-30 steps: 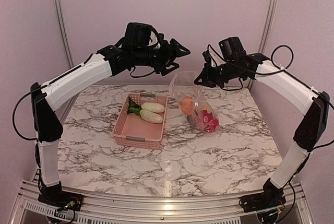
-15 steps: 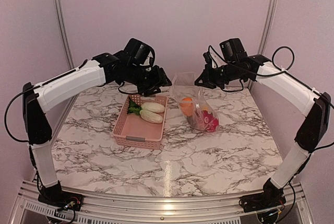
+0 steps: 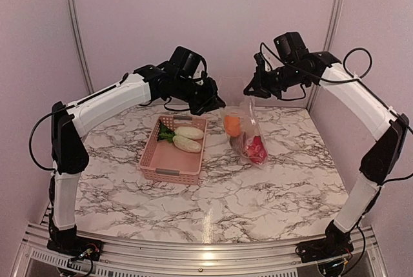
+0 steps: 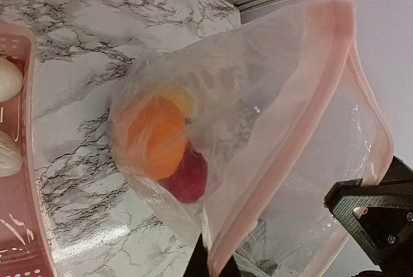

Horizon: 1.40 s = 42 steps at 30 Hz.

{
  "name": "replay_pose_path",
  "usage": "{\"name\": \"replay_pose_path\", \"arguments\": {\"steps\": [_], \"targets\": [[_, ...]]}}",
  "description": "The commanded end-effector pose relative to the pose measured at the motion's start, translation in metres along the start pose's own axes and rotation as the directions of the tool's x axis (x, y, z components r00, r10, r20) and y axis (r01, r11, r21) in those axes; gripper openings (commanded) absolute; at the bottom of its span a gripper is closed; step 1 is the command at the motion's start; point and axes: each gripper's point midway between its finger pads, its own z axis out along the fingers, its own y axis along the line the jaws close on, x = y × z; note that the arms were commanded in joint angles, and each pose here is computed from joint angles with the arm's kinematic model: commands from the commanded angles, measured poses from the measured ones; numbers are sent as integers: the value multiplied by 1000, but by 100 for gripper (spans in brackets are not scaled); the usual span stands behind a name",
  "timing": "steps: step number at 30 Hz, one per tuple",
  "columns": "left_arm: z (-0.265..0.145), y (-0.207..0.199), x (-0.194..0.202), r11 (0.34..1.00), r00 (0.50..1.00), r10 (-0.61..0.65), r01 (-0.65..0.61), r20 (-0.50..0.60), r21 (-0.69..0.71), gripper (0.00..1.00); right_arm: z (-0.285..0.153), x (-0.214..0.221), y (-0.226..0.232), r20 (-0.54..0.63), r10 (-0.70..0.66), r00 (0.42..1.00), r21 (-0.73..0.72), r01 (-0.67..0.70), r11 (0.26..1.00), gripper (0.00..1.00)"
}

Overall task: Place the food in the zip-top bag and seal the zipper
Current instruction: Adjust the zipper food storage bag at the center of the board.

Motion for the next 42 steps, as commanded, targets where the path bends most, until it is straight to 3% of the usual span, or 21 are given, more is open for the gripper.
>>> {"name": "replay_pose_path", "arguments": {"steps": [1,3,5,7,10,15,24,25,27,31,34,39,42], "targets": [[-56,-91,-23,969,991,-39,7,125,246,0,-85,-63,42,185,-75,980,46,68,997,0],[-41,-66,-26,977,987,-96,68,132,204,0,-64,-49,4,101,-74,992,161,57,985,0],[-8,-43,-14,962,979,-202,196,8,191,0,-38,-26,-18,7,-29,1000,145,28,989,0],[10,-65,4,946,978,-183,203,-101,254,0,-30,-18,-15,17,-10,1000,97,9,995,0],[6,-95,1,944,991,-113,129,-71,304,0,-41,-22,-10,71,-9,997,83,3,997,0],[-6,-112,-9,918,994,-102,105,-27,382,0,-52,-32,-3,109,-48,993,87,39,995,0],[-11,-112,-8,923,998,-67,66,-11,379,0,-108,-71,-11,268,-111,957,197,58,979,0],[-11,-110,-8,928,999,-52,51,-7,369,4,-112,-73,-12,278,-119,953,209,61,976,0],[-11,-97,-9,949,1000,-26,23,5,315,30,-112,-71,-17,273,-127,954,229,64,971,0],[-16,-48,-12,989,998,39,-45,43,143,54,-82,-44,-33,205,-101,973,215,56,975,0],[-32,-22,-10,994,995,82,-86,59,73,61,-50,-11,-41,148,-72,986,185,43,982,0],[-53,44,-10,974,983,172,-160,64,-163,63,-8,30,-32,55,-84,995,147,75,986,0],[-67,86,-13,949,984,163,-135,77,-285,67,7,41,-29,25,-72,997,110,69,992,0]]}}
